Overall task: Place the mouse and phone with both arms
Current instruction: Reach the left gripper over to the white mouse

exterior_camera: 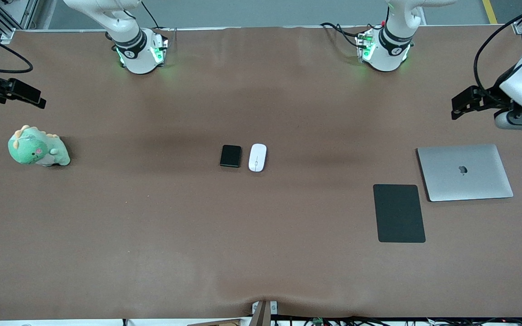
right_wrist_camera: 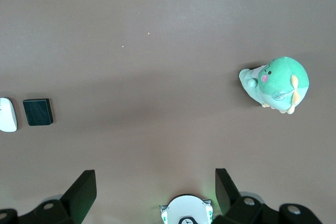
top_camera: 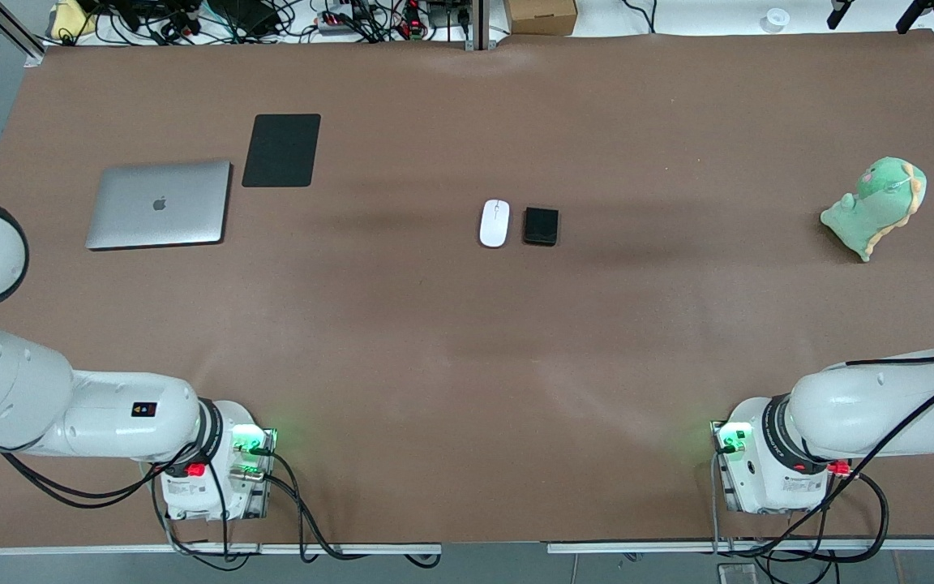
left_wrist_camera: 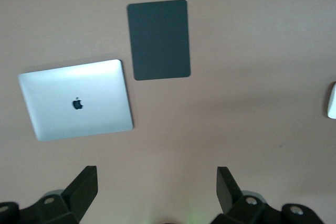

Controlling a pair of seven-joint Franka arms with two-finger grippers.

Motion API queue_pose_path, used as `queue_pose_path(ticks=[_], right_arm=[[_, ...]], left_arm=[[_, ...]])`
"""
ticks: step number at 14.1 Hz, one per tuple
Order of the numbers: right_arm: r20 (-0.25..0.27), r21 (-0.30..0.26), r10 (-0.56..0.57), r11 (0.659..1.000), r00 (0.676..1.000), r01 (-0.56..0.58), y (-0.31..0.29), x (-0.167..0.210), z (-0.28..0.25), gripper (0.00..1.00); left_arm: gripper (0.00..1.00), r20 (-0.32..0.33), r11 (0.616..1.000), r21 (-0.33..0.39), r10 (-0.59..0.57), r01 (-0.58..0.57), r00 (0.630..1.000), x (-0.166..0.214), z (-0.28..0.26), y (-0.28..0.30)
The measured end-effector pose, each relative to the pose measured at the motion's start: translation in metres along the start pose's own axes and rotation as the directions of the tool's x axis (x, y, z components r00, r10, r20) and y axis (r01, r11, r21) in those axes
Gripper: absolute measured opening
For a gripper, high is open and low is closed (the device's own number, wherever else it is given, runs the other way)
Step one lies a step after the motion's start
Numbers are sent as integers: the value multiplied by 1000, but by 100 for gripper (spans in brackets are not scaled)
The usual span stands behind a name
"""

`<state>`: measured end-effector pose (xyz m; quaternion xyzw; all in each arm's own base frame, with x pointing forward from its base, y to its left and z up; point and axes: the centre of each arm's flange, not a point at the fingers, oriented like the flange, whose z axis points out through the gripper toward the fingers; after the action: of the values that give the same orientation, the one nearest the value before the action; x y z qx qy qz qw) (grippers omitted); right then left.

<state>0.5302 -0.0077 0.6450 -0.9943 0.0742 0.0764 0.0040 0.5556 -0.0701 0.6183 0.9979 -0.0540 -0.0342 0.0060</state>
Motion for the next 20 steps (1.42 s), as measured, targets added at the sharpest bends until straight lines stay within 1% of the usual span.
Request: queue_pose_path(ticks=[3, 6, 8, 10, 14, 18, 20], right_arm=[[2, 0, 0, 1000, 1000, 0, 0, 1, 1, 100], [9, -1, 0, 1000, 1000, 0, 0, 3, 4, 100], [13, -2, 0, 1000, 1000, 0, -1, 4, 6, 100], [15, -2, 0, 1000, 1000, 0, 0, 4, 7, 100], [22, -3, 1, 1000, 1000, -1, -1, 6, 10, 100], [47, -1, -1, 1000, 999, 1, -3, 15, 22, 100], [54, -2, -2, 1000, 999, 2, -4, 17, 26, 100]], left_arm=[[100, 49, 999, -51, 18, -15, 999, 16, 28, 12], [100, 71, 997, -70, 51, -46, 996, 20, 41, 53], [100, 66, 996, -78, 48, -43, 997, 23, 50, 93], [100, 47, 996, -82, 23, -19, 999, 24, 61, 136], [100, 33, 996, -85, -15, 18, 999, 13, 97, 223], [100, 43, 993, -97, -65, 69, 997, 6, 162, 314], [100, 30, 995, -69, -75, 77, 997, 0, 202, 356]])
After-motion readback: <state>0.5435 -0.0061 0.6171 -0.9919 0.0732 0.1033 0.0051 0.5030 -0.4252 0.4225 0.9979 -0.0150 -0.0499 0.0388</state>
